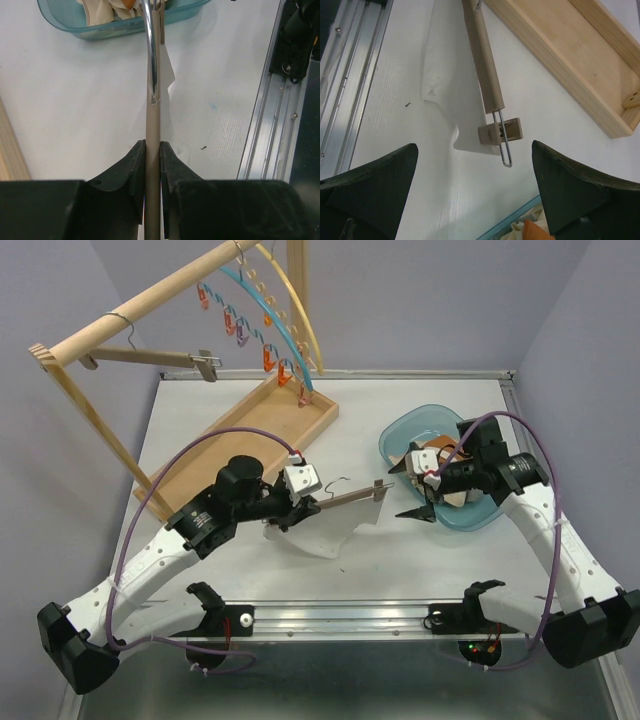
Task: Remove the underwear clipped to the hanger
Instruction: Remove the underwear from the hanger.
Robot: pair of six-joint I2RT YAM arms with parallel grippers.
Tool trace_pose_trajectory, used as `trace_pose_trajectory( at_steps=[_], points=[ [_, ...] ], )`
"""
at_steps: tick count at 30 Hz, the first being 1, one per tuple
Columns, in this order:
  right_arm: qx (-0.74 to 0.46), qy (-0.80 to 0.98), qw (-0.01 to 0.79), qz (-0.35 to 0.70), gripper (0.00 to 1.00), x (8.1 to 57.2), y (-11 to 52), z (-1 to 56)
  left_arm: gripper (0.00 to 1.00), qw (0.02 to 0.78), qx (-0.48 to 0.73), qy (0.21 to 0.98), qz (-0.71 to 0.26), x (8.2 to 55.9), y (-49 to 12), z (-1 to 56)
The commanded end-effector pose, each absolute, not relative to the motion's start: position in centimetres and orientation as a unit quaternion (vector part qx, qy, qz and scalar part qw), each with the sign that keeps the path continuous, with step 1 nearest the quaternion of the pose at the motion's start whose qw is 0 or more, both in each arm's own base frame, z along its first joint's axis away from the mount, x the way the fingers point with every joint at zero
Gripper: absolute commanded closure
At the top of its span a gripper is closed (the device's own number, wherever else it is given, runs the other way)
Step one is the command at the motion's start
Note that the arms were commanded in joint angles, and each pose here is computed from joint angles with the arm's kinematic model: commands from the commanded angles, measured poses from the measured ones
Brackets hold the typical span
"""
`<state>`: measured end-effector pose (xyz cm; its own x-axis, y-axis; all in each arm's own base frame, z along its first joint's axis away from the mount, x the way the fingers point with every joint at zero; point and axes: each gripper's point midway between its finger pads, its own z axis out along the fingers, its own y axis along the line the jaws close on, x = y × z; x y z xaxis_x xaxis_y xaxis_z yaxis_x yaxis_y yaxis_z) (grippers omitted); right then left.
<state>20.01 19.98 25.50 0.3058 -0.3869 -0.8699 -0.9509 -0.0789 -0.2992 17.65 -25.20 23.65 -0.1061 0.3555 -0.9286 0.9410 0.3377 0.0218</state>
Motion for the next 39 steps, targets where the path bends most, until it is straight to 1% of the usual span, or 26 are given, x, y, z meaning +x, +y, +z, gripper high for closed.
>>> trace_pose_trajectory(
  at_steps=[1, 12, 19, 30, 39],
  points=[
    [-0.674, 0.47, 0.476, 0.313, 0.0, 20.3, 20.7, 27.9, 1.0, 0.5, 0.493, 0.638, -0.317, 17.9, -26.2, 25.2],
    [-0.667, 0.491, 0.435, 0.352, 0.0, 21.1, 21.5, 24.8, 1.0, 0.515, 0.514, 0.618, -0.299, 17.8, -26.6, 25.5],
    [-0.666, 0.495, 0.42, 0.368, 0.02, 21.3, 22.0, 23.9, 1.0, 0.51, 0.522, 0.615, -0.297, 17.6, -27.0, 25.3],
    [-0.666, 0.496, 0.41, 0.376, 0.13, 20.7, 22.3, 23.3, 1.0, 0.513, 0.523, 0.615, -0.293, 17.5, -27.0, 25.5],
    [-0.666, 0.503, 0.403, 0.376, 0.2, 20.8, 22.2, 22.7, 1.0, 0.515, 0.524, 0.616, -0.285, 17.5, -27.0, 25.6]
  ],
)
